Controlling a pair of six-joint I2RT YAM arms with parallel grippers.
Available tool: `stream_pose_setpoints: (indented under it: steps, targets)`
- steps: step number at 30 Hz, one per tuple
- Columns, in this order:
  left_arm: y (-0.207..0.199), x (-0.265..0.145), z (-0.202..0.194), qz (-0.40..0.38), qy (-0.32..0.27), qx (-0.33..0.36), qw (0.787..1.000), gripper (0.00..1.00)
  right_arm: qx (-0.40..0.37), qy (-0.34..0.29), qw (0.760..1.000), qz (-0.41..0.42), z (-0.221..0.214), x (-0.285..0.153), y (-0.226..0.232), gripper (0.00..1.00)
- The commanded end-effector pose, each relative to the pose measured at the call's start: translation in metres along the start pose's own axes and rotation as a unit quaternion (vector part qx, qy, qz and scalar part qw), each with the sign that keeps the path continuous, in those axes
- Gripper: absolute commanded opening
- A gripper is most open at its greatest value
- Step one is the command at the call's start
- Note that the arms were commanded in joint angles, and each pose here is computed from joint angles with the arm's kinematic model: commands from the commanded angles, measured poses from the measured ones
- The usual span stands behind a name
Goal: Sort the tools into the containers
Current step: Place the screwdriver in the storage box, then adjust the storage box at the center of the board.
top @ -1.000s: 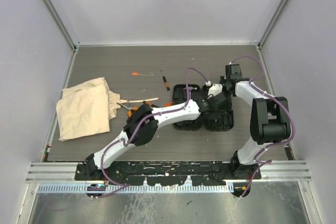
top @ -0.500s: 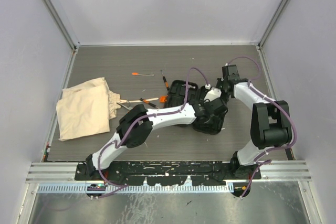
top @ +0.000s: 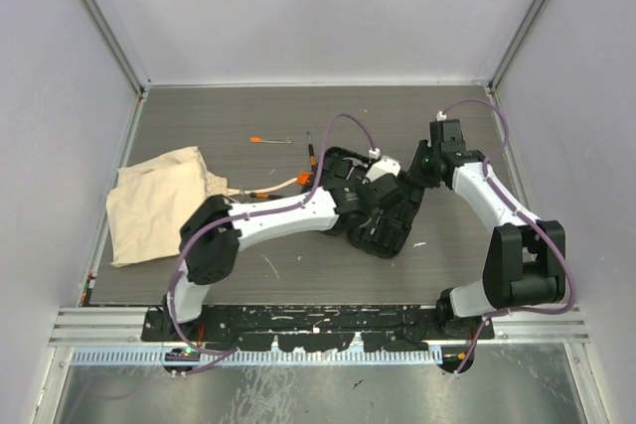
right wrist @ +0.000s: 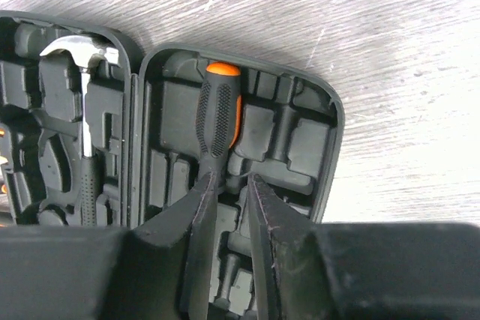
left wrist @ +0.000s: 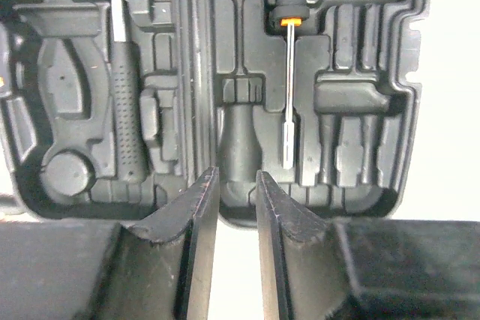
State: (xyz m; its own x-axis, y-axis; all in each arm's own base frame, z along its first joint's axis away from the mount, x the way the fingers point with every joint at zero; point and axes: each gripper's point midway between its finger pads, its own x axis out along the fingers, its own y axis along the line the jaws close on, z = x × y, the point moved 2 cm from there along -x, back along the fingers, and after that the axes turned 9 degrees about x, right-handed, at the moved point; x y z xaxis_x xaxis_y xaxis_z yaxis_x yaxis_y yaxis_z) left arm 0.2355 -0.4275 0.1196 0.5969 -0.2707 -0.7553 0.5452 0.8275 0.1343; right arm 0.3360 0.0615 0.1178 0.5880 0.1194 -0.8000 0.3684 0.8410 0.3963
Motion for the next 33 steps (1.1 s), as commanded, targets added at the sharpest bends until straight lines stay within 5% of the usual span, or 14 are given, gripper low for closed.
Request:
stream_pose_setpoints:
  steps: [1, 7, 17, 26, 33]
  targets:
    - [0.022, -0.047, 0.038, -0.021, -0.071, -0.032, 0.997, 0.28, 0.017, -0.036, 0.999, -0.030, 0.006, -0.016, -0.011, 0.31]
    - [0.078, -0.059, 0.027, -0.003, -0.062, -0.053, 0.997, 0.28, 0.035, -0.044, 0.994, -0.092, -0.014, -0.018, -0.045, 0.35]
    - [0.176, -0.038, -0.009, 0.019, -0.012, -0.109, 0.994, 0.28, 0.050, 0.033, 0.996, -0.062, -0.061, -0.002, -0.051, 0.33]
    - [0.196, -0.030, -0.020, 0.017, 0.007, -0.123, 0.992, 0.27, 0.022, 0.011, 0.988, -0.149, -0.051, 0.014, -0.080, 0.10]
    - [0.204, -0.031, -0.023, 0.019, 0.014, -0.130, 0.991, 0.27, 0.003, -0.022, 0.976, -0.217, -0.028, 0.013, -0.101, 0.09]
